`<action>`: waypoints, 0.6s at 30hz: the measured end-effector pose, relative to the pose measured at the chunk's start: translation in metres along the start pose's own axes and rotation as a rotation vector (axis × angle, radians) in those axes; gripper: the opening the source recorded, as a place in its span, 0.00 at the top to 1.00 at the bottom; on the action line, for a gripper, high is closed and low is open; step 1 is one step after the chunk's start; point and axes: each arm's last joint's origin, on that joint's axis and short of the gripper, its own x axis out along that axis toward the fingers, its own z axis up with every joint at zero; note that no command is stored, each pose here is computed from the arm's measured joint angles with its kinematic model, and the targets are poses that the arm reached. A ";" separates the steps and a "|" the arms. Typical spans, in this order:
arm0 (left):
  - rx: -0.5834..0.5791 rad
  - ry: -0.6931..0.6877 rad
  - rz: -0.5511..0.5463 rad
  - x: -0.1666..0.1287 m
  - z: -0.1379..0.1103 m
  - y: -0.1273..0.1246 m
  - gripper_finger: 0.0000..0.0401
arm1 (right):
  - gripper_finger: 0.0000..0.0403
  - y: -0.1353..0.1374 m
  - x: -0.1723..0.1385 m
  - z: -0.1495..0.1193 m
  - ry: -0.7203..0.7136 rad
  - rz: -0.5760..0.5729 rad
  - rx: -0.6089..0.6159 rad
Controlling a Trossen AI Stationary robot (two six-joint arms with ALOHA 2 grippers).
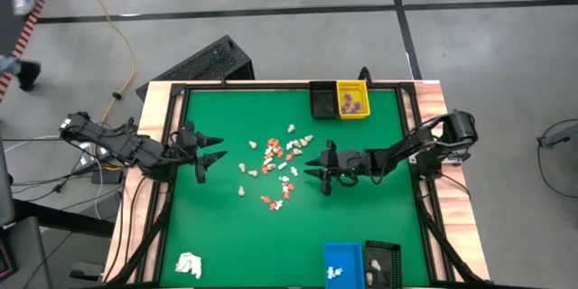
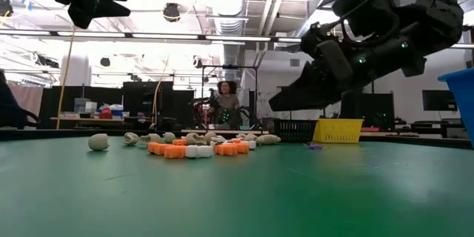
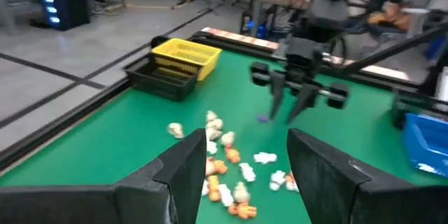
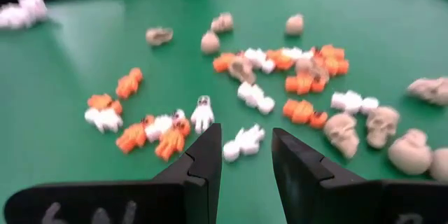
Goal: Sort Halloween decoration
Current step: Put the violet spider toy into the yellow basket
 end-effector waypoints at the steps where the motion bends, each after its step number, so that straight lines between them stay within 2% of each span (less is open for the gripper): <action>1: 0.000 0.001 -0.007 0.000 0.000 0.000 0.53 | 0.70 -0.001 -0.001 -0.001 -0.006 -0.004 0.001; 7: 0.014 0.005 -0.029 0.000 -0.001 -0.001 0.53 | 0.70 -0.004 -0.006 -0.008 0.010 -0.046 0.012; 11: 0.015 0.006 -0.028 0.000 -0.001 -0.001 0.53 | 0.70 -0.007 -0.008 -0.019 0.079 -0.068 0.016; 18: 0.017 0.008 -0.028 0.000 -0.001 -0.001 0.53 | 0.70 -0.015 -0.017 -0.034 0.120 -0.199 0.006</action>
